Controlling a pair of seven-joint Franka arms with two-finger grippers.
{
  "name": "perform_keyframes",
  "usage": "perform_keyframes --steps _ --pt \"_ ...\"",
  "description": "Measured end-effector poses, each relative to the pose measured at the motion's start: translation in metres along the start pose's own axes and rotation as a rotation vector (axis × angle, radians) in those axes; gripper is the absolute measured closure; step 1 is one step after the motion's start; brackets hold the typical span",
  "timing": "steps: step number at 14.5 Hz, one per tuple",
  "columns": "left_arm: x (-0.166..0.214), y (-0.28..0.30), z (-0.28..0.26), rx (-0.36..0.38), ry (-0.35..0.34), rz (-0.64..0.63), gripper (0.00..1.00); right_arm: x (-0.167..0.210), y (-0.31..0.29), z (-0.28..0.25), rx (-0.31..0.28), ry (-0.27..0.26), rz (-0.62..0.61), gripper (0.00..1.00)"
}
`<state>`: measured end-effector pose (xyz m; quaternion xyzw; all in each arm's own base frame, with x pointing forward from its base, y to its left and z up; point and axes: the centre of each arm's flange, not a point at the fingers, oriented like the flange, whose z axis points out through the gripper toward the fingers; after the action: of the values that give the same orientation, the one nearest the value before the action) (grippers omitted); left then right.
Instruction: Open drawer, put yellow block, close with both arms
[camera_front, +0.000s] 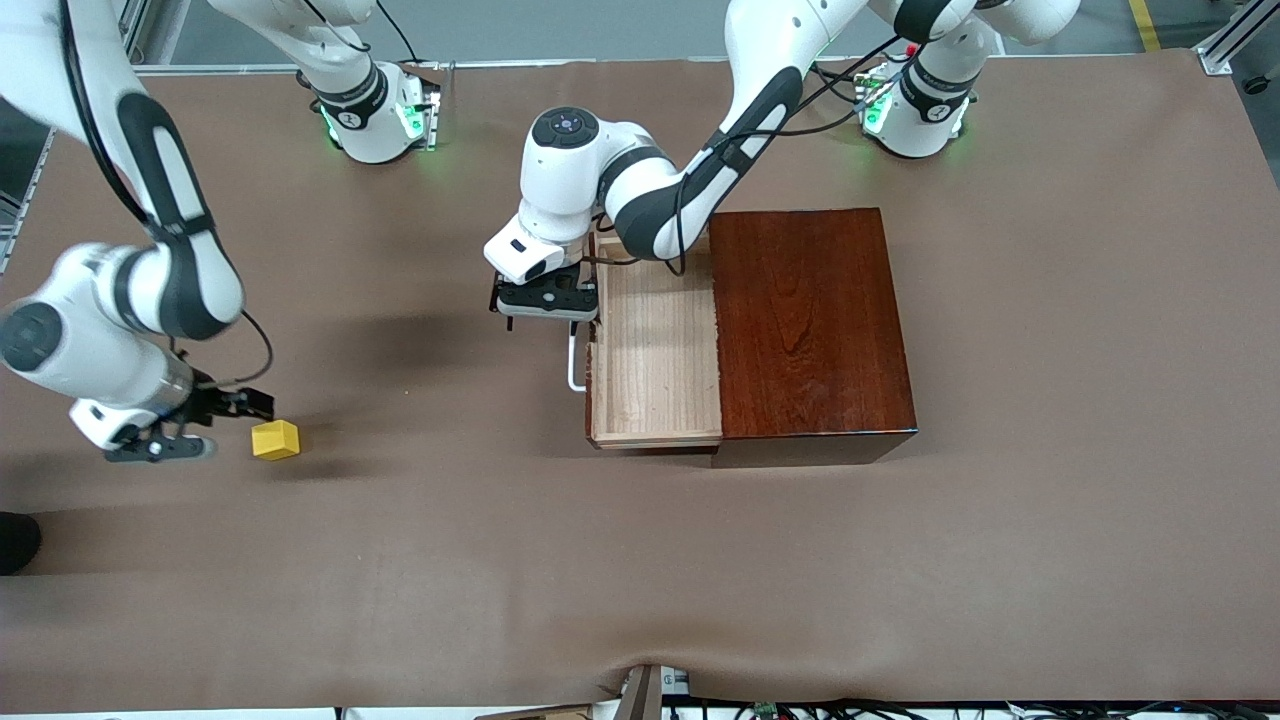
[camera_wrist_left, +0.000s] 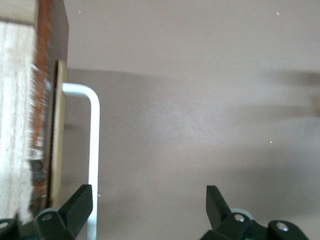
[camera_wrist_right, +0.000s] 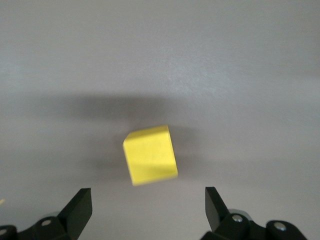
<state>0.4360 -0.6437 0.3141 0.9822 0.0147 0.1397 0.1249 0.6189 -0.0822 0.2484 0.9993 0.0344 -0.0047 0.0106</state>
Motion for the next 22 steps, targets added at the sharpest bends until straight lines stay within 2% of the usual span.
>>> perform_keyframes --steps 2,5,9,10,12,14,18,20,22 --pt "0.009 0.001 -0.006 -0.008 0.015 -0.008 0.00 0.001 -0.001 0.034 0.000 -0.002 -0.002 0.00" --pt "0.042 -0.004 -0.043 0.013 0.044 -0.052 0.00 0.002 0.000 0.051 -0.001 -0.003 -0.002 0.00" --pt "0.139 -0.074 -0.119 0.140 0.072 -0.204 0.00 0.006 0.001 0.048 -0.003 0.006 -0.001 0.39" --pt "0.164 -0.102 -0.130 0.173 0.073 -0.242 0.00 0.007 0.001 0.046 -0.003 0.009 -0.001 0.44" --pt "0.205 -0.156 -0.136 0.235 0.063 -0.285 0.00 0.012 -0.001 0.035 -0.003 0.013 -0.005 0.44" --pt "0.234 -0.202 -0.136 0.289 0.040 -0.300 0.00 0.019 -0.002 -0.013 0.003 -0.011 -0.010 0.44" --pt "0.269 -0.279 -0.153 0.369 -0.026 -0.287 0.00 0.006 -0.030 -0.190 0.018 -0.100 0.011 0.44" --pt "0.280 -0.318 -0.172 0.392 -0.058 -0.263 0.00 -0.005 -0.072 -0.259 0.015 -0.124 0.067 0.44" --pt "0.287 -0.357 -0.199 0.383 -0.090 -0.240 0.00 -0.007 -0.136 -0.292 0.029 -0.124 0.142 0.44"
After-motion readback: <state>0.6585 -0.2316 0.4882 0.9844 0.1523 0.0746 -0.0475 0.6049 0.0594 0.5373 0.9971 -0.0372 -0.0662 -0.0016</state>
